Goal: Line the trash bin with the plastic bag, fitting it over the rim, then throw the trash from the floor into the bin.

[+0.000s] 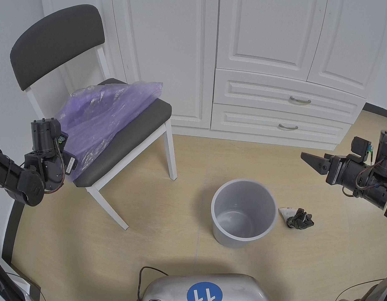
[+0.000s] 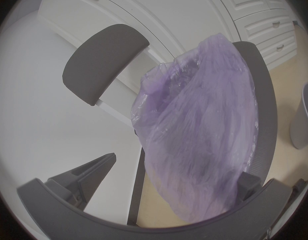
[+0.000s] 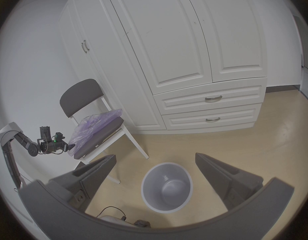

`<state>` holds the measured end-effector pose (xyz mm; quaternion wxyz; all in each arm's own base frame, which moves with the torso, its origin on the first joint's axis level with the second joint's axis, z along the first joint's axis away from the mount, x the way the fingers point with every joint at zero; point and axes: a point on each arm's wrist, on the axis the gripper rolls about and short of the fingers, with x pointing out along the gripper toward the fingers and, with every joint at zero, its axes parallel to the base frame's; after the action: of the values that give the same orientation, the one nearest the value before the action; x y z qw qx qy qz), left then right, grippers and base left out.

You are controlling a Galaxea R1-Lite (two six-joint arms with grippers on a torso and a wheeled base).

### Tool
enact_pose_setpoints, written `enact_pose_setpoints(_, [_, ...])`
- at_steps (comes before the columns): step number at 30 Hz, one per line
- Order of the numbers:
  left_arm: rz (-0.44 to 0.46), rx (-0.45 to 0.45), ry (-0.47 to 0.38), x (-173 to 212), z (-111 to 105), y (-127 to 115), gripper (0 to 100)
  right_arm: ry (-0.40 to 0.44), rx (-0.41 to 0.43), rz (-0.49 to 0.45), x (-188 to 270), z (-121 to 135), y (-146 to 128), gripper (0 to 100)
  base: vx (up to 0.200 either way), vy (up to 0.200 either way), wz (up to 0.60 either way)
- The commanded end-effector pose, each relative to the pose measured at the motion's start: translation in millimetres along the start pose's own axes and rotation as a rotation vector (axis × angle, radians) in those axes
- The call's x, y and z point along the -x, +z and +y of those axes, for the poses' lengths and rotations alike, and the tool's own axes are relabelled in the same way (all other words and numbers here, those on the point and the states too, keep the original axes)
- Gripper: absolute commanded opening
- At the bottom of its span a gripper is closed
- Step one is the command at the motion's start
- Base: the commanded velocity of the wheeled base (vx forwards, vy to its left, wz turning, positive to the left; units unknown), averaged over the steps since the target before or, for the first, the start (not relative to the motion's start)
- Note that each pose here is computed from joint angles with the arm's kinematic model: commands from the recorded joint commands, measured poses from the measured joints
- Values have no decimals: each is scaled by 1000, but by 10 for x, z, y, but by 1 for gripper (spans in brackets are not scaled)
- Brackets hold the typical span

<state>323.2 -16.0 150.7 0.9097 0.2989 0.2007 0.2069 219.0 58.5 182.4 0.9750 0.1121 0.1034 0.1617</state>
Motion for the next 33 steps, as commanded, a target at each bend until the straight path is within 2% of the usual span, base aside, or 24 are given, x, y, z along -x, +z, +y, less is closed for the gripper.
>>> enact_pose_setpoints(1, [19, -14, -8, -51, -58, -52, 100, 2, 1, -10, 23, 4, 19, 100, 0, 0, 0])
enact_pose_setpoints(14, [8, -11, -7, 6, -30, -36, 100, 2, 2, -12, 26, 2, 22, 100, 0, 0, 0])
enact_pose_setpoints(22, [26, -23, 22, 7, -25, -44, 100, -1, 2, -13, 27, -5, 24, 100, 0, 0, 0])
enact_pose_setpoints(23, [28, -25, 21, 4, -29, -46, 0, -2, 1, -13, 27, -8, 25, 100, 0, 0, 0])
enact_pose_setpoints(33, [17, -19, 25, 38, 3, -26, 0, -3, 1, -12, 27, -9, 23, 100, 0, 0, 0])
